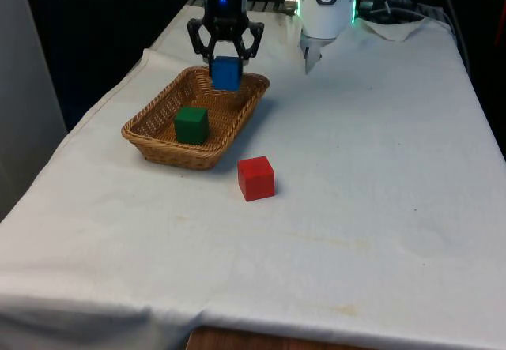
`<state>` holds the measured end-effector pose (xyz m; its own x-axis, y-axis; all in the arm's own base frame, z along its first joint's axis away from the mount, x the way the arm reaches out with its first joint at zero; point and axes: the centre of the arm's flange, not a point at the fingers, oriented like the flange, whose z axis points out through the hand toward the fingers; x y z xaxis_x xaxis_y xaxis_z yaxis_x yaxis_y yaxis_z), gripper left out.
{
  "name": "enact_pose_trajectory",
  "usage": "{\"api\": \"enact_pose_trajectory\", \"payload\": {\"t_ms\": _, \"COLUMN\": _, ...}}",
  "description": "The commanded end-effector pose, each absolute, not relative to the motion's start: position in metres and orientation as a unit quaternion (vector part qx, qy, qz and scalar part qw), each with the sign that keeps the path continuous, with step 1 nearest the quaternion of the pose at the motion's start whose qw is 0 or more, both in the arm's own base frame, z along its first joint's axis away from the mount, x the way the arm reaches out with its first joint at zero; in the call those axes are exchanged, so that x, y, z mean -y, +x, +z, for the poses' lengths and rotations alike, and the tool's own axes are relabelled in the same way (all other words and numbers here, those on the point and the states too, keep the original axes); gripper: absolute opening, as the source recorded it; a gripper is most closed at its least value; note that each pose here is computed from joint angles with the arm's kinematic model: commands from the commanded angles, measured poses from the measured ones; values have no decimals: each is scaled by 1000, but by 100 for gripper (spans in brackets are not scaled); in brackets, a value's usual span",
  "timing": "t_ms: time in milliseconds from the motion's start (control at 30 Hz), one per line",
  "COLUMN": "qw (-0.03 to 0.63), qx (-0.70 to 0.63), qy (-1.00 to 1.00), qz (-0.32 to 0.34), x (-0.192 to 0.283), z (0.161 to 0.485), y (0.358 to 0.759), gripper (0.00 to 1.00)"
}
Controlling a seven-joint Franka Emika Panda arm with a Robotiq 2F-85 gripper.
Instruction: Pick up exactly two blocks and place them into the basket.
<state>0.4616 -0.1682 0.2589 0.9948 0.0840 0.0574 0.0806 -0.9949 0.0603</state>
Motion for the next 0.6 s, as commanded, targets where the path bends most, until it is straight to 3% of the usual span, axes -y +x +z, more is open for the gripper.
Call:
{"api": "enact_pose_trajectory", "payload": {"t_ms": 0, "qw": 37, "qx": -43, "qy": 998, "qz": 31, "x": 172, "z": 255, "y": 462, "gripper": 2}}
{"api": "enact_pose_trajectory", "payload": {"t_ms": 567, "qw": 64, "qx": -40, "qy": 997, "qz": 23, "x": 173, "z": 215, "y": 457, "gripper": 2}}
